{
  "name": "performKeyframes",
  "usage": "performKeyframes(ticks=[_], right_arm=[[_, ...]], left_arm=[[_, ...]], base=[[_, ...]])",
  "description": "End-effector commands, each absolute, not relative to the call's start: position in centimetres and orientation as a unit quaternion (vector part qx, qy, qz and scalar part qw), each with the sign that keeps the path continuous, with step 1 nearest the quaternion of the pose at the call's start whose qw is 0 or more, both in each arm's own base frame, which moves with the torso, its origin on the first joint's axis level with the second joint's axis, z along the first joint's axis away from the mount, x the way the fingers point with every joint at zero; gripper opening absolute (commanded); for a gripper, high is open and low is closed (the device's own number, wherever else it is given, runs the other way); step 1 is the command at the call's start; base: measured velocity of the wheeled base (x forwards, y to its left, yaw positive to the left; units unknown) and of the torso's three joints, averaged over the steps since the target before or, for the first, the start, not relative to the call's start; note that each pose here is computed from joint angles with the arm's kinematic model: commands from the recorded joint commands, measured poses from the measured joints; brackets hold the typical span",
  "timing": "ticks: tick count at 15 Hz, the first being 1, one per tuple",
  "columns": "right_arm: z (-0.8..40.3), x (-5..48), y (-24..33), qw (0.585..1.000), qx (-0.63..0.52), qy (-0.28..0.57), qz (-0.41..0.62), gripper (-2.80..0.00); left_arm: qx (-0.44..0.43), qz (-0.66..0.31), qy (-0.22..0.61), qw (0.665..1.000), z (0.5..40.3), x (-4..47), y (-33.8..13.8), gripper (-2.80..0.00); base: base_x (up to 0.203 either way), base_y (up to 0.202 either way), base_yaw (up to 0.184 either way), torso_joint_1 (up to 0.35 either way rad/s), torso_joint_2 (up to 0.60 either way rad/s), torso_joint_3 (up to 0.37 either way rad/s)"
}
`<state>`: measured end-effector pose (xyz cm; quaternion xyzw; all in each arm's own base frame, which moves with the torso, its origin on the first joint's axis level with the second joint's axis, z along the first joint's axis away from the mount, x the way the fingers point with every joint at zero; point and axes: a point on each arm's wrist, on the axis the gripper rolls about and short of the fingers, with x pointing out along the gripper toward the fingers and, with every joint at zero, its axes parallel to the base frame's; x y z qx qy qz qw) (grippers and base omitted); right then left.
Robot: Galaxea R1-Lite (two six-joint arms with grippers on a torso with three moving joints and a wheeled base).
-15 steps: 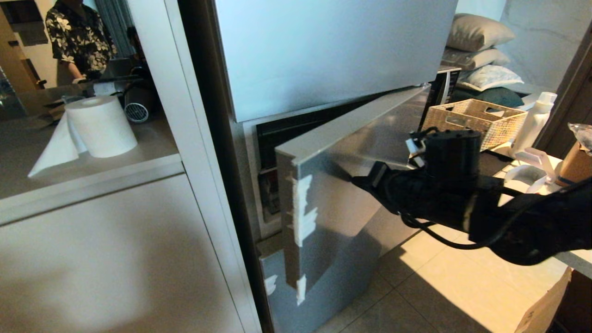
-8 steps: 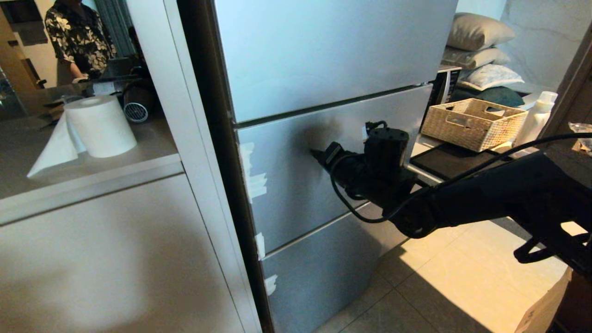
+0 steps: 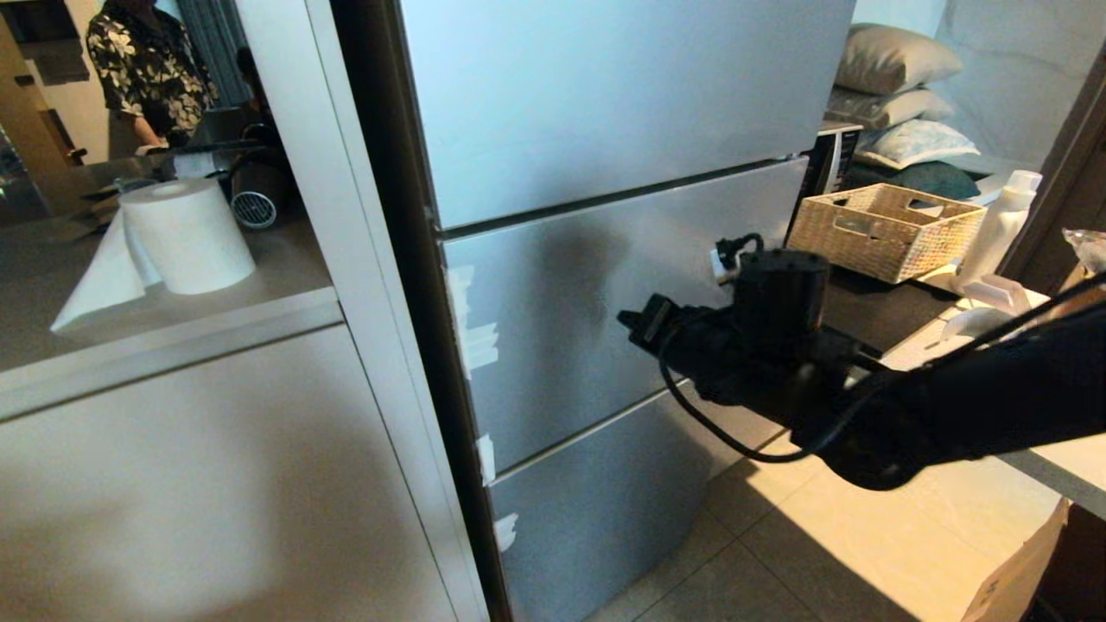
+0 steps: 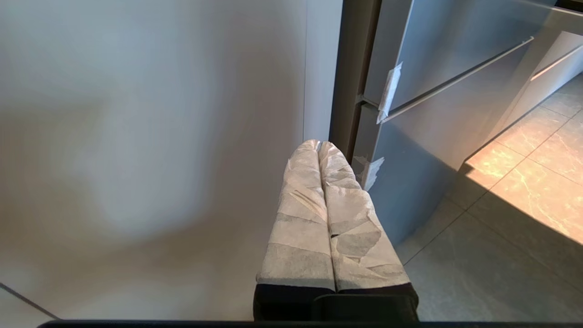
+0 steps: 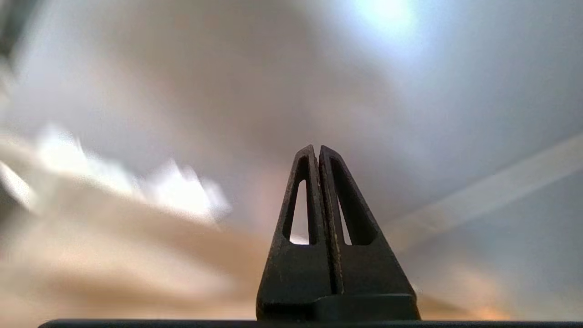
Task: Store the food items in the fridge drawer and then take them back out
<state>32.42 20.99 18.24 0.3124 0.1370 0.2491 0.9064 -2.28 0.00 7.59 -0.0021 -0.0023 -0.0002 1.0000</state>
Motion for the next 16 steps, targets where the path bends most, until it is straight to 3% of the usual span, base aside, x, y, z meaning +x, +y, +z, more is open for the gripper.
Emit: performKeyframes(ticks=[1,6,10,14,16], right_arm=[[22.5,25.9,14.6,0.936,0.252,0.088,0.229,-2.8],[21.3,11.6,3.0,0.98,0.14,0.025,0.14,-2.8],[15.5,2.3,0.5,0.992,0.072,-0.022,0.105,-2.8],[10.5,-2.7,0.1,0.996,0.026,-0.049,0.068,-2.8],[8.0,-2.7,-0.1,1.0,0.013,0.013,-0.007,-2.8]], left_arm=[[-0.002,0.0,-0.002,1.0,7.6,-2.3,0.0,-2.8],[-0.002,0.0,-0.002,1.0,7.6,-2.3,0.0,-2.8],[-0.002,0.0,-0.002,1.0,7.6,-2.3,0.0,-2.8],[-0.002,0.0,-0.002,1.0,7.6,-2.3,0.0,-2.8],[-0.002,0.0,-0.002,1.0,7.6,-2.3,0.0,-2.8]], base=[[0.0,0.0,0.0,0.0,0.0,0.0],[0.0,0.0,0.0,0.0,0.0,0.0],[0.0,0.0,0.0,0.0,0.0,0.0],[0.0,0.0,0.0,0.0,0.0,0.0],[0.0,0.0,0.0,0.0,0.0,0.0]])
